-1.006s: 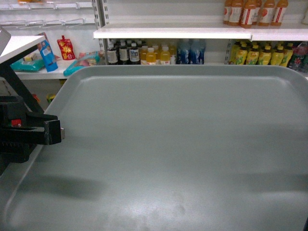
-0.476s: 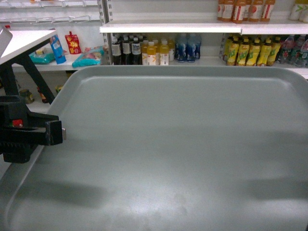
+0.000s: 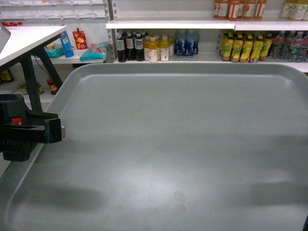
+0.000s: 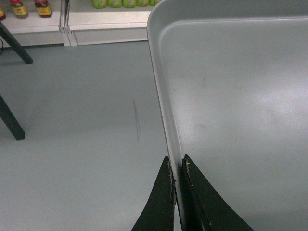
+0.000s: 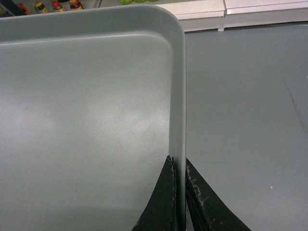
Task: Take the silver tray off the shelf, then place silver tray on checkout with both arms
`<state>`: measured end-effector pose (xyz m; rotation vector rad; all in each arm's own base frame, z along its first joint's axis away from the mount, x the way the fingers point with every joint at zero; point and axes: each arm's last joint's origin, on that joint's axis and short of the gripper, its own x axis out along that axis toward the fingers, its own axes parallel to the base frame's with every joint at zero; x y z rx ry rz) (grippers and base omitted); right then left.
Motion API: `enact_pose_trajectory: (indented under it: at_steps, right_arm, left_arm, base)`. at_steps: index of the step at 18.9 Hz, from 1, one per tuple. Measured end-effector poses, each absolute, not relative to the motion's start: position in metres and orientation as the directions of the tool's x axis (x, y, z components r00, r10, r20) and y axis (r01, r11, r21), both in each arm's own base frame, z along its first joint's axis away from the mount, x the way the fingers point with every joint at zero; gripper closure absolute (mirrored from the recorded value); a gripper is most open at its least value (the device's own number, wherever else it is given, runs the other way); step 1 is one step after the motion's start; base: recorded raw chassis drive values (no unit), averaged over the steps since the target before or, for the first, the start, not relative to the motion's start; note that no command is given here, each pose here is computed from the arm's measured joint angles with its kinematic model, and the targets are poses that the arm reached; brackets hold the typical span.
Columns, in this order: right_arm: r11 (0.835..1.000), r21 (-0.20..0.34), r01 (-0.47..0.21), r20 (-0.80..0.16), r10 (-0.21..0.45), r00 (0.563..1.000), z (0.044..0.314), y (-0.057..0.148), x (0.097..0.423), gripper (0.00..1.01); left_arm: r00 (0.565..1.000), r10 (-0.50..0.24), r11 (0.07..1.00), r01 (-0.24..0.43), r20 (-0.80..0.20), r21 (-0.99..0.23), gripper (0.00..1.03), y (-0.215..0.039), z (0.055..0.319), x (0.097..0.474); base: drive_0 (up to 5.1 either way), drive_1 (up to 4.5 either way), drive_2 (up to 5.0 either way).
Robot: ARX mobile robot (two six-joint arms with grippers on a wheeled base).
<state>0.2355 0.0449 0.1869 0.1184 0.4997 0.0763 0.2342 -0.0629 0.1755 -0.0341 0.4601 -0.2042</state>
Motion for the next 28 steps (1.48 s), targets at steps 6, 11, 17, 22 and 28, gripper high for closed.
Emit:
enact_pose_trajectory:
  at_steps: [6,11,17,22,28]
  right_arm:
    - [0.99,0.132,-0.045,-0.469,0.103,0.877,0.1882,0.0448,0.2347,0.98]
    - [0.99,0.132,-0.045,-0.472,0.102,0.875,0.1876,0.0449,0.2348,0.98]
    - [0.99,0.131,-0.044,-0.473,0.102,0.875,0.1876,0.0447,0.2348,0.98]
    - [0.99,0.131,-0.044,-0.473,0.101,0.875,0.1875,0.0447,0.2348,0.98]
    - [0.99,0.131,-0.044,-0.471,0.102,0.876,0.1878,0.0447,0.2349,0.98]
  left_arm:
    - [0.879,-0.203,0.979,0.187,-0.432,-0.079,1.0,-0.0626,0.1765,0.2333]
    - [0.876,-0.202,0.979,0.187,-0.437,-0.078,1.0,-0.0626,0.1757,0.2331]
    - [0.876,-0.203,0.979,0.188,-0.437,-0.079,1.0,-0.0627,0.1758,0.2331]
    - [0.876,-0.203,0.979,0.188,-0.437,-0.078,1.0,-0.0627,0.1758,0.2331]
    - [0.876,-0.203,0.979,0.188,-0.437,-0.079,1.0,-0.0627,0.1758,0.2331]
  base:
    - [0.1,-4.0,4.2]
    - [-0.7,-1.21,2.1]
    - [-4.1,2.14,2.1]
    - [-4.7,2.29,2.3]
    - [-4.7,2.27,2.3]
